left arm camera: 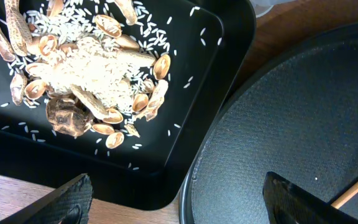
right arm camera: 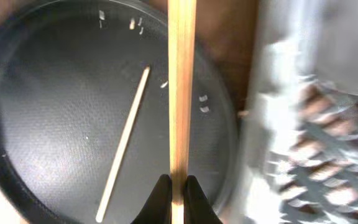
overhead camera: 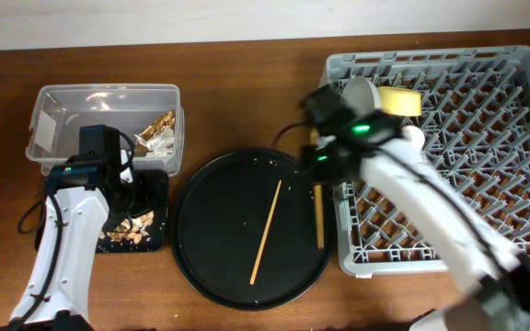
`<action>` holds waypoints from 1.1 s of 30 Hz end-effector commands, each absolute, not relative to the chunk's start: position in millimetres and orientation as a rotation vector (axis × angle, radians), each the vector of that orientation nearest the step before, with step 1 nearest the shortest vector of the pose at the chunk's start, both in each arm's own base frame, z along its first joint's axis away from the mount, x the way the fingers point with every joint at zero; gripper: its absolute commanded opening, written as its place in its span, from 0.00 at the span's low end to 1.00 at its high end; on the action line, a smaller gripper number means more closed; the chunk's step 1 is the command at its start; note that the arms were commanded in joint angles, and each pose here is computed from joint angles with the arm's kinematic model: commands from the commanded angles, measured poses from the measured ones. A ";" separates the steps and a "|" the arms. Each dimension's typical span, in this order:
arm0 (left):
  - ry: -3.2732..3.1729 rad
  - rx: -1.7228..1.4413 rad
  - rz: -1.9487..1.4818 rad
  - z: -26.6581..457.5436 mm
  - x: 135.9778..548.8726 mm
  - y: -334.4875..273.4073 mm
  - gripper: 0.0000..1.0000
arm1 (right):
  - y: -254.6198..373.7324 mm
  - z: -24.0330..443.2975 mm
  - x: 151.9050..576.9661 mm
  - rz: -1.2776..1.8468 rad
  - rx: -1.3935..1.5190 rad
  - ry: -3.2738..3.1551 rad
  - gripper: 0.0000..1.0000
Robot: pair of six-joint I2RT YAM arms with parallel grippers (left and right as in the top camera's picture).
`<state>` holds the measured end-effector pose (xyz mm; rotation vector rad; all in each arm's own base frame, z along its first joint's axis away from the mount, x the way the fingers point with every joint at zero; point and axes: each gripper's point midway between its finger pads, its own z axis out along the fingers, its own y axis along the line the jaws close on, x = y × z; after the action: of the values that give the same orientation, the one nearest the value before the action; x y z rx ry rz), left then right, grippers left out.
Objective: Sort waste into correct bins and load items into the dishwasher rack
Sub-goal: 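Carry the chopstick into the dish rack and release it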
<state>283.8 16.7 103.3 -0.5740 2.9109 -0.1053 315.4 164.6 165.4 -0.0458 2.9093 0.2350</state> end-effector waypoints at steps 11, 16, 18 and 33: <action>2.887 -0.583 -0.114 109.6 284.7 17.3 0.87 | 70.0 128.9 299.1 0.112 -0.139 3.055 0.04; 2.888 -0.583 -0.114 109.6 284.6 17.2 0.87 | 72.5 124.0 311.1 0.120 -0.139 3.016 0.04; 2.887 -0.584 -0.115 109.6 284.7 17.2 0.87 | 73.0 124.4 313.9 0.121 -0.139 3.004 0.11; 2.887 -0.583 -0.114 109.6 284.6 17.2 0.87 | 113.7 175.4 314.7 0.321 -0.173 2.837 0.51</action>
<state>283.7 16.7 103.3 -0.5741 2.9113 -0.1052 313.5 85.3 136.3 -0.1320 2.9657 0.2032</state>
